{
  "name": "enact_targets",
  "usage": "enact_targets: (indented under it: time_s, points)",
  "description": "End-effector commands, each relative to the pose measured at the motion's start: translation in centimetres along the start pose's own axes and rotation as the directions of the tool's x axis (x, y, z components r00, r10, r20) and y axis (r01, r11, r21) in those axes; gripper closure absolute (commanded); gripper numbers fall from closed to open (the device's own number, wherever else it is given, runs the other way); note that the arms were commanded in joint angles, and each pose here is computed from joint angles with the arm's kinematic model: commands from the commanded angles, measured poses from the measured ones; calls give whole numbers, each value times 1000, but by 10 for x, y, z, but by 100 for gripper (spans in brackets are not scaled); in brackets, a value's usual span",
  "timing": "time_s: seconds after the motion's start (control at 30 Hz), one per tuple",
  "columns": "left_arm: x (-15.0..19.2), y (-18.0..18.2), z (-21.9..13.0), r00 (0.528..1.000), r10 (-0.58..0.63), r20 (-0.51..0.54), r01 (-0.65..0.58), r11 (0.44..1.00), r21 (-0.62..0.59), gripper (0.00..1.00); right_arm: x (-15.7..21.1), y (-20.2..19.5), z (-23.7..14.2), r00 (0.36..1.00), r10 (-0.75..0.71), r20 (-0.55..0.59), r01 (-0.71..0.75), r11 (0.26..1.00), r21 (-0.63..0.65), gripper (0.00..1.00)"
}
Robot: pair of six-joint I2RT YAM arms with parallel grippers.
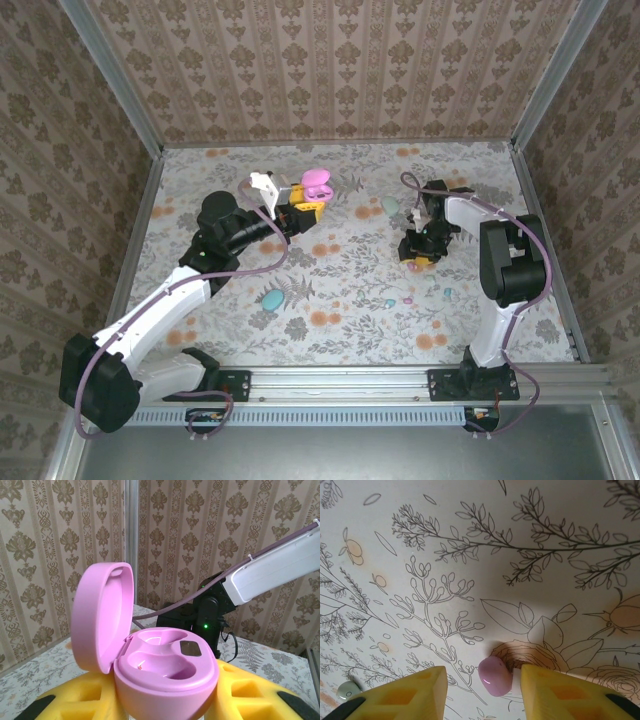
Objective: Insert the wireless bluetooth earbuds into the charging case
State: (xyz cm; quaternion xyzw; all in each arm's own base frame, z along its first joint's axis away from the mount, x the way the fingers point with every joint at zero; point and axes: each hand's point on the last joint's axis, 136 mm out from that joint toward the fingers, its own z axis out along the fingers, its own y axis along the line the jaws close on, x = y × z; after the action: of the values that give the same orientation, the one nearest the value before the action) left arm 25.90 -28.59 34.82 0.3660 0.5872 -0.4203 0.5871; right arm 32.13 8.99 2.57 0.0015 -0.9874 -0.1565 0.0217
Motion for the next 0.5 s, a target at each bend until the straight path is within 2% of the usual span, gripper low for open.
enact_targets:
  time_s: [0.0,0.47]
  points:
    - [-7,-5,-4,999,29,24,-29,1000,0,65,16,0,3,999,1,-52,-1,1000,10,55]
    - [-5,-4,-5,999,27,22,-26,1000,-5,65,14,7,-11,1000,-10,-15,11,999,37,56]
